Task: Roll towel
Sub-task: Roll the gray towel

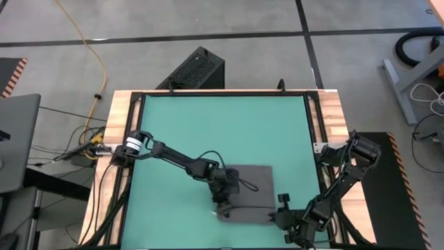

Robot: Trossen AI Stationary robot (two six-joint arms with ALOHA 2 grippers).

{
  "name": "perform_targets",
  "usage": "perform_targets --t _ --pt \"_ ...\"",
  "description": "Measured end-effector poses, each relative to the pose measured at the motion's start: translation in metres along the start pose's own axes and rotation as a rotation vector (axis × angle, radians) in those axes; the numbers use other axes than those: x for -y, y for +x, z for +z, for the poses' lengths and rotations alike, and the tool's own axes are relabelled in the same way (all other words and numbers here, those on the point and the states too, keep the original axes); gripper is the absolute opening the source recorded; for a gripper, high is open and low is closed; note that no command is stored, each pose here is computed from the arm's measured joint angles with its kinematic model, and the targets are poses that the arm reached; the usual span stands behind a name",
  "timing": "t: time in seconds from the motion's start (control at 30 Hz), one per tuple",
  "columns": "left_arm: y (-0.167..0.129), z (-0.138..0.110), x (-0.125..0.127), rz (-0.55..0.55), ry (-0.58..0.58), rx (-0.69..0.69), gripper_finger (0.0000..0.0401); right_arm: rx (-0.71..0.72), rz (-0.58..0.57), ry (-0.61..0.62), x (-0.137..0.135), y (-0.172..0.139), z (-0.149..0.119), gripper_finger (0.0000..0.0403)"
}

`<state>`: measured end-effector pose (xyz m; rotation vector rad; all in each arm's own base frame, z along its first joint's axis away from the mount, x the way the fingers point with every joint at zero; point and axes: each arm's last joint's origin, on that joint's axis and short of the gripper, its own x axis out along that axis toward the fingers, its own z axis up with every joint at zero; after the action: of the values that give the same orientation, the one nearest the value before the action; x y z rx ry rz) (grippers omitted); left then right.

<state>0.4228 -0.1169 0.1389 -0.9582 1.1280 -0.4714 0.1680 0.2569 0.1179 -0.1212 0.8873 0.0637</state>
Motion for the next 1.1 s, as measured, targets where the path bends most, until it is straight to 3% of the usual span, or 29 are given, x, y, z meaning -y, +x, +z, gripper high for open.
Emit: perform_targets --t 0.17,0.4,0.63,0.77,0.87,1.0,1.1 --pt "-0.004 -0.003 -0.009 0.046 -0.028 -0.057 0.0158 -0.014 0.028 0.026 -0.002 -0.001 0.0 0.002" --pt "-0.014 -0.011 0.001 0.129 0.09 -0.055 0.0158 -0.041 0.046 0.132 0.0 0.001 0.001 0.0027" --pt "-0.049 -0.031 0.024 0.428 0.148 0.006 0.0158 -0.054 0.061 0.15 0.0 0.002 0.002 0.0024" --pt "-0.059 -0.039 0.048 0.538 0.236 0.163 0.0158 -0.052 0.069 0.16 0.0 0.003 0.003 0.0024" --pt "-0.053 -0.042 0.07 0.547 0.394 0.313 0.0158 -0.084 0.094 0.193 0.001 0.005 0.005 0.0024" --pt "-0.028 -0.047 0.089 0.543 0.591 0.471 0.0158 -0.113 0.123 0.207 0.002 0.007 0.007 0.0024" --pt "-0.002 -0.048 0.08 0.54 0.643 0.491 0.0151 -0.111 0.136 0.22 0.005 0.005 0.011 0.0024"
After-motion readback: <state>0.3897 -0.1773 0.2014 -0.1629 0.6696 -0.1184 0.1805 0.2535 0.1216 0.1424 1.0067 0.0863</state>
